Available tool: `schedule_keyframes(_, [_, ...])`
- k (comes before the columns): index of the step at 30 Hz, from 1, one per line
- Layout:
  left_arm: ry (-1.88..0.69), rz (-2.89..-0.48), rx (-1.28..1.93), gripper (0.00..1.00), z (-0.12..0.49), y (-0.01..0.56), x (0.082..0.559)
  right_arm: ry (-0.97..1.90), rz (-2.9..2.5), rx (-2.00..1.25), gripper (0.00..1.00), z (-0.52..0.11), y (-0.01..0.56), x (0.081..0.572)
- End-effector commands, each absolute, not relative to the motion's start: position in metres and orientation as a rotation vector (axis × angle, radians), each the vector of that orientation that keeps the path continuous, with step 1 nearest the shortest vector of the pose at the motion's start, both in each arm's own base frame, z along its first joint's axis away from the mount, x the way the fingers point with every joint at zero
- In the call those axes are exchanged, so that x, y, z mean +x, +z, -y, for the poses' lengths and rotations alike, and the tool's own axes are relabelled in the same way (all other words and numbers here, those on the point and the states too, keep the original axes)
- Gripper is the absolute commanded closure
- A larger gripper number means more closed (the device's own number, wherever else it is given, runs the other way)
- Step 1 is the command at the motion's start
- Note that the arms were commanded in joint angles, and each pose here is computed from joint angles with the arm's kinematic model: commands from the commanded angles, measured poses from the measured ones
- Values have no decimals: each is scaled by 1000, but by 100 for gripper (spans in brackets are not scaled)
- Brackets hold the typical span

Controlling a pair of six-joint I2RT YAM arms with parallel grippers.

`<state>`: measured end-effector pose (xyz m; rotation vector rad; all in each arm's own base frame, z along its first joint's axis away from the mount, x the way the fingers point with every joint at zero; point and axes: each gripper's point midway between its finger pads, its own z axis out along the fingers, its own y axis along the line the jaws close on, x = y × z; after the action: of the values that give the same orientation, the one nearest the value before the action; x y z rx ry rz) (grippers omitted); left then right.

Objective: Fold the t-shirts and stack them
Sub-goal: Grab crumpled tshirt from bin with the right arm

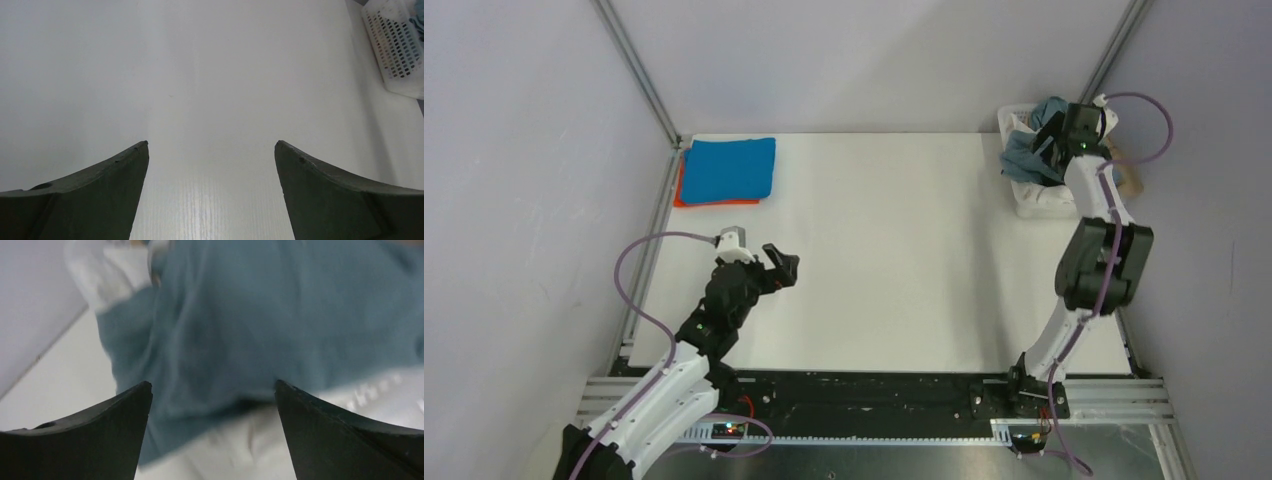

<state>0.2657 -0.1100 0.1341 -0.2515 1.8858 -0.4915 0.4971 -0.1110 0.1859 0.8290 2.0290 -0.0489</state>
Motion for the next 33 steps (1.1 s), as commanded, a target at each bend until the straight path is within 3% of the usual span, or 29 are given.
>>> schedule_keyframes(1, [-480, -1823, -250, 0, 109, 155, 274, -62, -2099, 768, 4, 123, 182, 545])
schedule_keyframes(10, [-455, -1840, -254, 0, 107, 150, 276, -3, -2092, 769, 8, 123, 178, 579])
schedule_keyframes(19, [-428, -1842, -269, 0, 103, 147, 277, 32, -2190, 772, 20, 115, 132, 589])
schedule_keyframes(21, [-421, -1841, -276, 0, 101, 147, 278, 49, -2199, 763, 29, 111, 126, 592])
schedule_keyframes(23, [-416, -1841, -277, 0, 101, 148, 278, 50, -2188, 755, 52, 110, 127, 596])
schedule_keyframes(24, [-417, -1843, -277, 0, 101, 148, 278, 39, -2166, 753, 69, 112, 133, 599])
schedule_keyframes(28, [-424, -1846, -276, 0, 102, 149, 279, -4, -2070, 748, 100, 123, 173, 605])
schedule_keyframes(33, [-437, -1841, -285, 0, 103, 151, 278, -53, -1905, 687, 100, 131, 262, 602])
